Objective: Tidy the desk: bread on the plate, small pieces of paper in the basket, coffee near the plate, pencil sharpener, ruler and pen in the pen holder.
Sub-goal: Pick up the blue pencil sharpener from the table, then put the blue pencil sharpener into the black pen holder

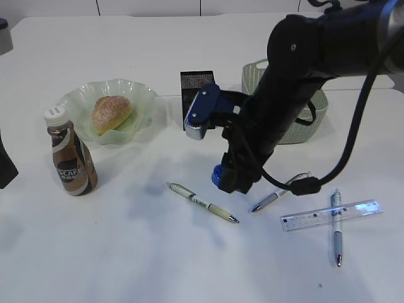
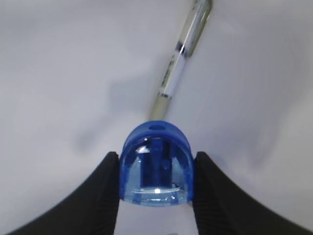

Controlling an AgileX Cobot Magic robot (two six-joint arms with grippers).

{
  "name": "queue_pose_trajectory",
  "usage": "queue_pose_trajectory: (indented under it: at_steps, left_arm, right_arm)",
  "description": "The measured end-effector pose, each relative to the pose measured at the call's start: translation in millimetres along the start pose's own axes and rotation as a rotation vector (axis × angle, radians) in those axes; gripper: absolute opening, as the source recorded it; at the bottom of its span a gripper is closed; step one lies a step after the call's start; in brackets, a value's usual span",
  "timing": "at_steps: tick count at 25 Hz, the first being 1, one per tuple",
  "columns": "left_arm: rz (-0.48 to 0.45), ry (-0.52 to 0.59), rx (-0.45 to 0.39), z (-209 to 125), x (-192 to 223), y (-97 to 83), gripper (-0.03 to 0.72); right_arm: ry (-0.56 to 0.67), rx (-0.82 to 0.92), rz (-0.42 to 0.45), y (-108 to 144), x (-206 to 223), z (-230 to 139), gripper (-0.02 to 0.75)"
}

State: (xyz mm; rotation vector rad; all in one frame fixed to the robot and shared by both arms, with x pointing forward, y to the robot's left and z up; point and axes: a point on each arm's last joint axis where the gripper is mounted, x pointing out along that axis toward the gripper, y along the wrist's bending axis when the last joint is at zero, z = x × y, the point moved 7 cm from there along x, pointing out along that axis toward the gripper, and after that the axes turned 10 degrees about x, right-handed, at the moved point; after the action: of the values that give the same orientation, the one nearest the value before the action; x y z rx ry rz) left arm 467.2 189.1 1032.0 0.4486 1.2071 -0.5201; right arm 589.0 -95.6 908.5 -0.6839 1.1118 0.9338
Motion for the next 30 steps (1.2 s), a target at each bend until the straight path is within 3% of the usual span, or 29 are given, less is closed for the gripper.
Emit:
queue_pose_trajectory:
  at_steps: [8,10,18,23,24,30]
  left_arm:
    - [0.001,-0.006,0.000,1.0,0.0,0.2,0.281]
    - [0.002,-0.009,0.000,1.4,0.0,0.3,0.281]
    - [0.002,-0.010,0.000,1.7,0.0,0.3,0.273]
    - [0.001,-0.013,-0.002,2.1,0.0,0.1,0.272]
    - [0.001,-0.013,-0.002,2.1,0.0,0.1,0.270]
    - [-0.003,-0.014,-0.004,2.3,0.0,-0.5,0.264]
  right_arm:
    - [-0.199,0.053,-0.068,-17.2,-26.4,46.5,0.341]
    - [-0.307,0.088,-0.115,-26.9,-37.0,66.0,0.341]
    - [-0.547,0.180,-0.279,-57.4,-55.7,97.7,0.341]
    - [-0.547,0.180,-0.279,-57.4,-55.7,97.7,0.341]
    - [-0.779,0.369,-0.392,-84.1,-81.5,116.3,0.341]
    - [-0.914,0.532,-0.465,-103.3,-99.3,118.4,0.341]
